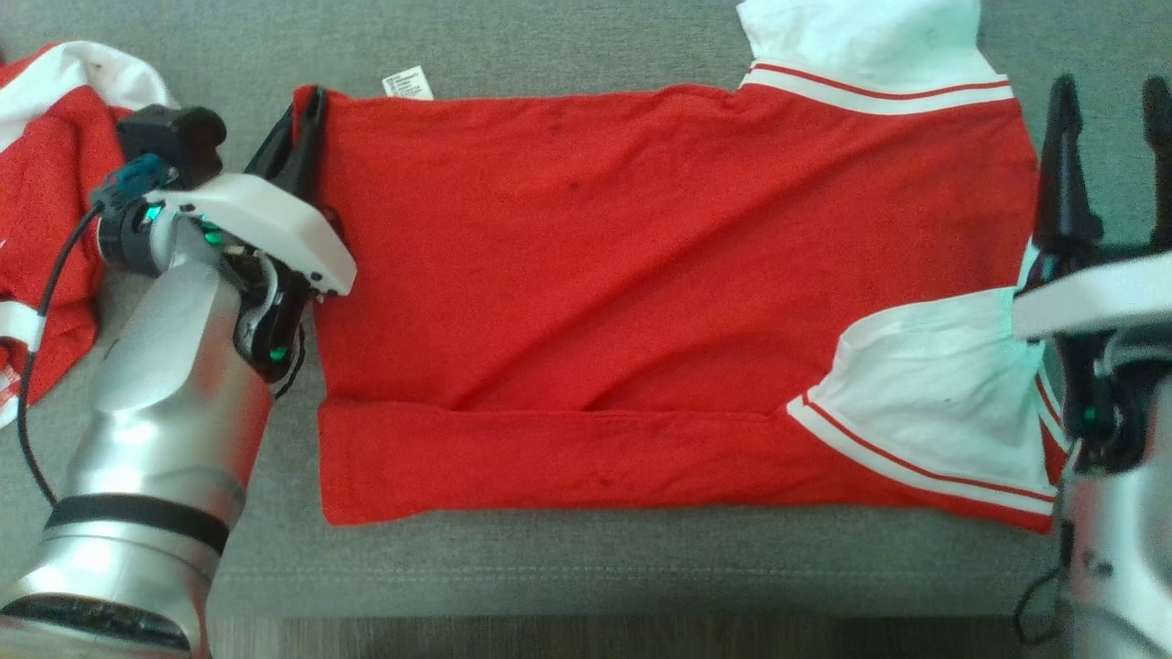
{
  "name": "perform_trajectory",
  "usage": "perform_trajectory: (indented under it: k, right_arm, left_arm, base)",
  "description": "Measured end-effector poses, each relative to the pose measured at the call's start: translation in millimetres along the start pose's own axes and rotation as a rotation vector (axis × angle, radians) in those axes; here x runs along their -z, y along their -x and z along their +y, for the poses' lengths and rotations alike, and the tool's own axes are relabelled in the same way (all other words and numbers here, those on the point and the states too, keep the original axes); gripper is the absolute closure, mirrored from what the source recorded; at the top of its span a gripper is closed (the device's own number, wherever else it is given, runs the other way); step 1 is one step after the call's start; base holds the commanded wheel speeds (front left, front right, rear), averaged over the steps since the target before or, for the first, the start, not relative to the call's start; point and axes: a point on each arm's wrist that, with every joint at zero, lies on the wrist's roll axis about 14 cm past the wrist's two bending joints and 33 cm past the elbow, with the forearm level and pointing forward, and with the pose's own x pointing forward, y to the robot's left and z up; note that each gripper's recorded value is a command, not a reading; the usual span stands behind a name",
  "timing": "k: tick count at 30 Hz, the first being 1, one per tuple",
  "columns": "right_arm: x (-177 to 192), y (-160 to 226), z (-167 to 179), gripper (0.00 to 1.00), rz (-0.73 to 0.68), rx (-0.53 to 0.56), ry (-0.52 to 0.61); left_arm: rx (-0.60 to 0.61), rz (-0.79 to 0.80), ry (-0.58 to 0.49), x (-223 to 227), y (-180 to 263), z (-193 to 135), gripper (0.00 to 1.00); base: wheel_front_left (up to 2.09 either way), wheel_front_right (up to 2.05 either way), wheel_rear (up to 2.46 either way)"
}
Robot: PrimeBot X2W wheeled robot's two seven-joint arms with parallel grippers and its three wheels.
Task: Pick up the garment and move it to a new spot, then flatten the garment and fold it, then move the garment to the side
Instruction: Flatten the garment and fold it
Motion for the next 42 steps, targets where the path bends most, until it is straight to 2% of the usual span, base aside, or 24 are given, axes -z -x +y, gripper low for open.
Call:
perform_trajectory:
  k: [9,18,26,27,28,34,42]
  right_arm:
    - [-2.3,-65.4,10.6,0.00,0.068,-0.041,0.027]
    - [62.9,-111.1,23.8,0.00,0.389,-0.087,0.074]
    - [87.0,-124.8,20.2,0.00,0.535,-0.076,0.097]
    - [86.2,-126.6,20.6,0.61,0.541,-0.076,0.093]
    - [84.6,-128.5,21.1,1.00,0.540,-0.077,0.091]
    - [70.0,-131.9,23.6,1.00,0.479,-0.086,0.054]
    - [3.1,-132.0,35.1,1.00,0.230,-0.134,0.024]
  left_arm:
    - [0.021,-0.064,-0.016,-13.9,-2.2,-4.5,1.00]
    - [0.018,-0.076,-0.010,-12.5,-5.3,-5.4,1.00]
    - [0.008,-0.066,-0.001,-6.7,-6.5,-1.8,1.00]
    - [0.008,-0.067,0.000,-6.8,-6.8,-1.9,1.00]
    - [0.008,-0.068,0.001,-7.1,-7.1,-2.1,1.00]
    - [-0.001,-0.097,0.013,-17.2,-8.4,0.4,1.00]
    - [-0.008,-0.182,0.009,-48.3,-6.1,5.0,1.00]
  base:
    - [0.00,0.00,0.00]
    - [0.00,0.00,0.00]
    - [0.00,0.00,0.00]
    - [0.00,0.00,0.00]
    - [0.00,0.00,0.00]
    - [0.00,0.00,0.00]
    - [0.00,0.00,0.00]
